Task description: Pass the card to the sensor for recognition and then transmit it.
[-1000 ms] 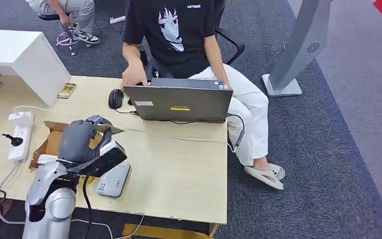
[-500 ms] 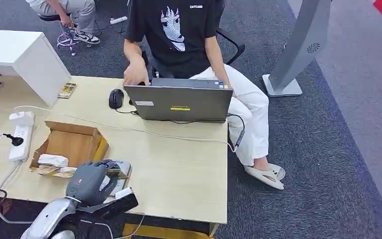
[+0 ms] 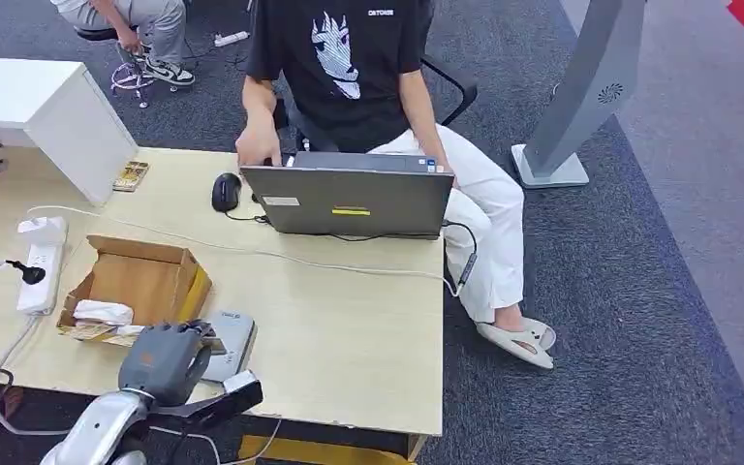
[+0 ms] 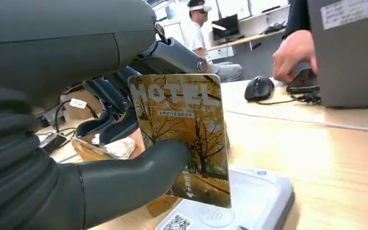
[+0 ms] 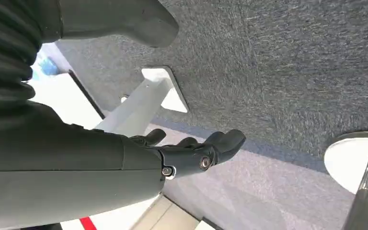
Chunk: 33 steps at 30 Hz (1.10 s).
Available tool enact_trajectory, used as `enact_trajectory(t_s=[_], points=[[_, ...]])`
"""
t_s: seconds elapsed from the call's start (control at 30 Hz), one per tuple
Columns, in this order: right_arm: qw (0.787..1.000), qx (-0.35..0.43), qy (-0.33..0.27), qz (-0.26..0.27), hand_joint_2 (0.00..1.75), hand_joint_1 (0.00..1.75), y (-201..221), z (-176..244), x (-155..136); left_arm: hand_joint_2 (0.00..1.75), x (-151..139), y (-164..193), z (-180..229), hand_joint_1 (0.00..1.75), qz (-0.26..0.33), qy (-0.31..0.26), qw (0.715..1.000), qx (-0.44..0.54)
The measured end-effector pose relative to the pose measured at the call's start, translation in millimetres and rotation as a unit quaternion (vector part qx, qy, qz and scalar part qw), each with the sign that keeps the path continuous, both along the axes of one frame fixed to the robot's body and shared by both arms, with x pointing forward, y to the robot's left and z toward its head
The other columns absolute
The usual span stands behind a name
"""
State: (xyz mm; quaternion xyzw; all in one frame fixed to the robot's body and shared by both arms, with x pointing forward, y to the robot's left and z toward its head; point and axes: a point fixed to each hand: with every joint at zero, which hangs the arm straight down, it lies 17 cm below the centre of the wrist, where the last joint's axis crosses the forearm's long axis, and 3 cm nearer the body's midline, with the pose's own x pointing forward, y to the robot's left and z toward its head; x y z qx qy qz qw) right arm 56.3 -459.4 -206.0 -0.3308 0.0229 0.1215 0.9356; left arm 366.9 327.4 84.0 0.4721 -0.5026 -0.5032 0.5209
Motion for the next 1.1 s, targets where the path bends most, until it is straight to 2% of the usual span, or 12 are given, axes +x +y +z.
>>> enact_trajectory(t_s=[0.43,1.1], points=[[1.000,0.011,-0.016,0.023,1.75,0.00,5.8,-3.3,12.0,1.75,11.5,37.1,-25.6,1.75,0.062,0.018,0.998,0.013],[0.999,0.015,-0.017,0.044,1.75,0.00,12.4,-6.6,21.9,1.75,18.9,41.7,-42.3,1.75,0.092,0.022,0.995,-0.007]])
